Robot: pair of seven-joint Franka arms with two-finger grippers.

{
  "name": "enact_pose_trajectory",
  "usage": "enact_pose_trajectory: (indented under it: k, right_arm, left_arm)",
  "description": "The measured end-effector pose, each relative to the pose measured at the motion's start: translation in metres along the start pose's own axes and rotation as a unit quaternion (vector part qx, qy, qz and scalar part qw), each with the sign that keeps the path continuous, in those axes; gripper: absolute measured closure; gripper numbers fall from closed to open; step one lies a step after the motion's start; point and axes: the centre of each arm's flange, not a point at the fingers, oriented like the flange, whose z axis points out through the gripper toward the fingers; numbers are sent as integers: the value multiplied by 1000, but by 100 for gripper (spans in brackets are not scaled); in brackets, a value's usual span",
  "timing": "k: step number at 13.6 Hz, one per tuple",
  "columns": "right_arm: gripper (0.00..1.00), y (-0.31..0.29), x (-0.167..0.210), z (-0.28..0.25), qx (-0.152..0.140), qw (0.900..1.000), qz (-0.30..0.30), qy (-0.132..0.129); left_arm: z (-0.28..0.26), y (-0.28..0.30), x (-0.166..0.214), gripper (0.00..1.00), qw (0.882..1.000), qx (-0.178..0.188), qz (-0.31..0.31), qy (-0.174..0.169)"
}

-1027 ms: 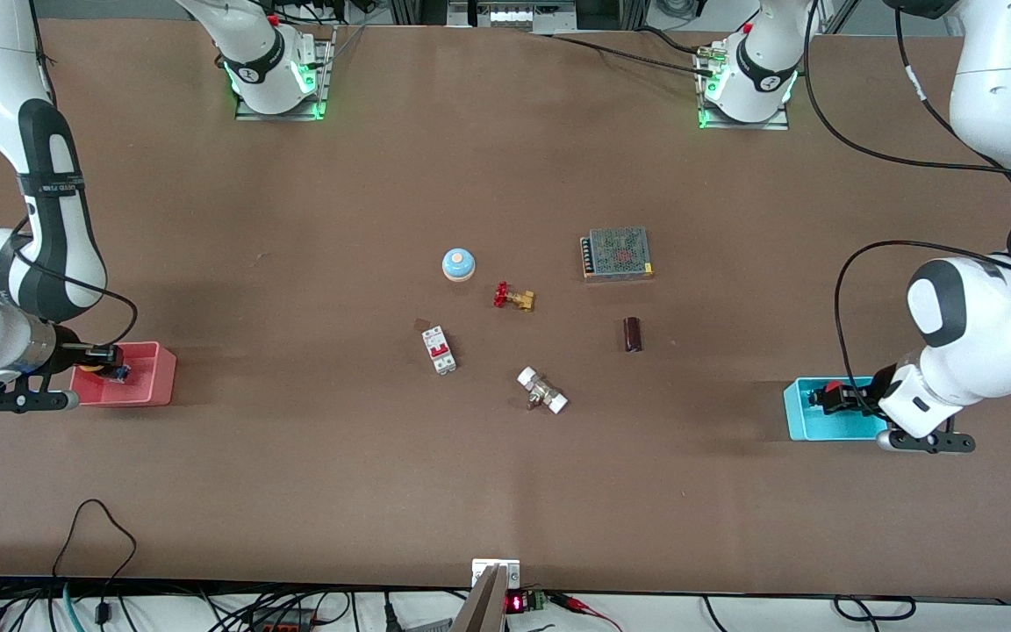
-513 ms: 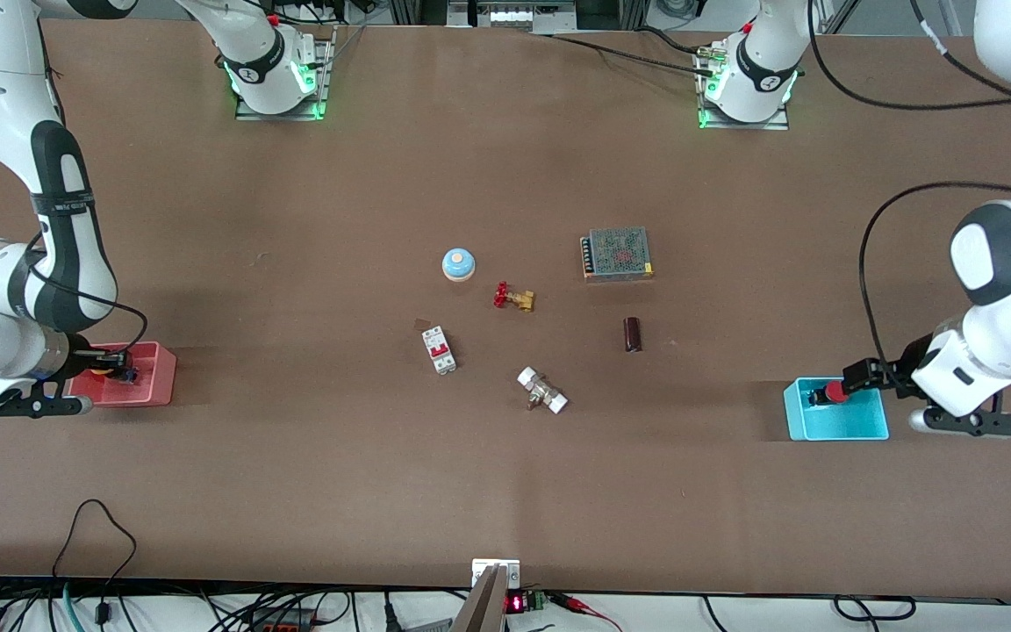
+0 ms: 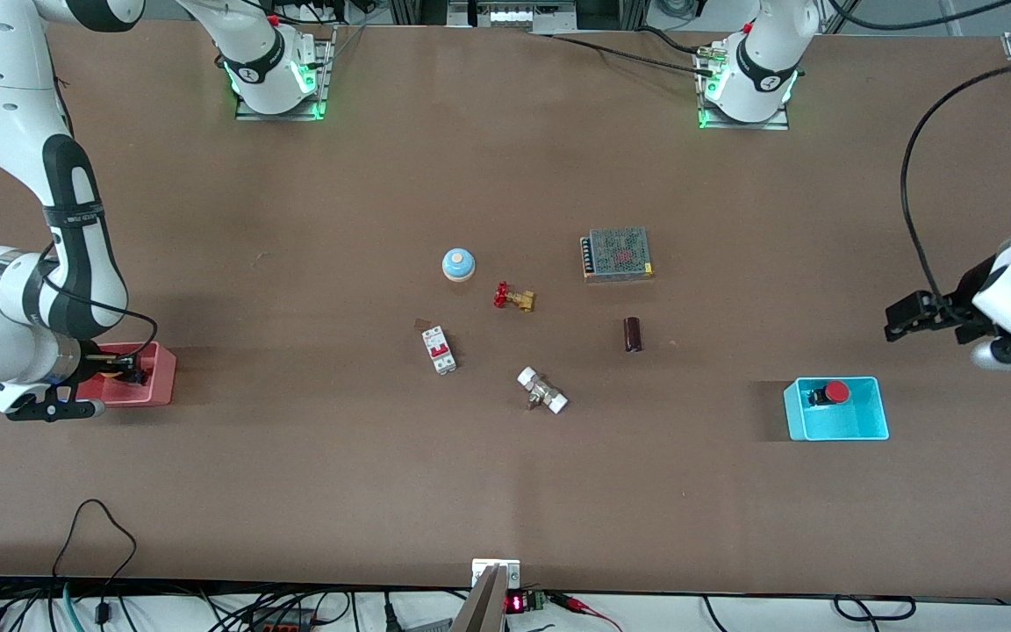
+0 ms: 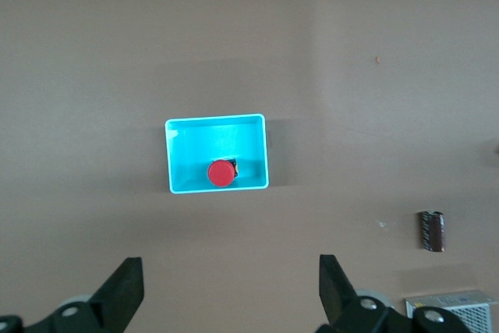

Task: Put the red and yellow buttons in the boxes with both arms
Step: 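Open the right gripper over the pink box while the left gripper withdraws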

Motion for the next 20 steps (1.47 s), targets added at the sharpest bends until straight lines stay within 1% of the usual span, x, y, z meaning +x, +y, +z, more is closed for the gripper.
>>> enact_pose_trajectory:
  k: [5, 8, 9, 10, 11, 13, 14, 16, 18, 20]
  right_arm:
    - [60, -2, 2, 5, 0, 1000, -2, 3]
    - [59, -2, 2, 5, -1, 1000, -2, 4]
    - [56, -2, 3, 5, -1, 1000, -2, 6]
    - [56, -2, 3, 5, -2, 1000, -2, 8]
    - [50, -2, 4, 6, -2, 1000, -2, 8]
    - [32, -3, 5, 6, -2, 1000, -3, 11]
    - [19, -3, 6, 3, -2, 1000, -3, 14]
    - [1, -1, 11, -18, -3, 999, -1, 33]
    - [0, 0, 11, -62, 8, 998, 8, 59]
    - [0, -11, 3, -116, 37, 996, 11, 75]
  left_arm:
    - [-70, 14, -29, 0, 1000, 9, 4, 24]
    - [-89, 16, -41, 0, 1000, 12, 5, 23]
    - [-92, 16, -43, 0, 1000, 12, 5, 21]
    - [-94, 16, -44, 0, 1000, 13, 5, 21]
    - [-95, 16, -45, 0, 1000, 12, 10, 21]
    - [-98, 13, -47, 0, 999, 6, 29, 23]
    - [-101, 9, -48, 0, 999, 3, 32, 25]
    - [-103, 5, -51, 0, 999, -1, 32, 27]
    - [-102, 8, -55, 0, 999, -1, 21, 31]
    - [-101, 13, -57, 0, 999, -1, 14, 31]
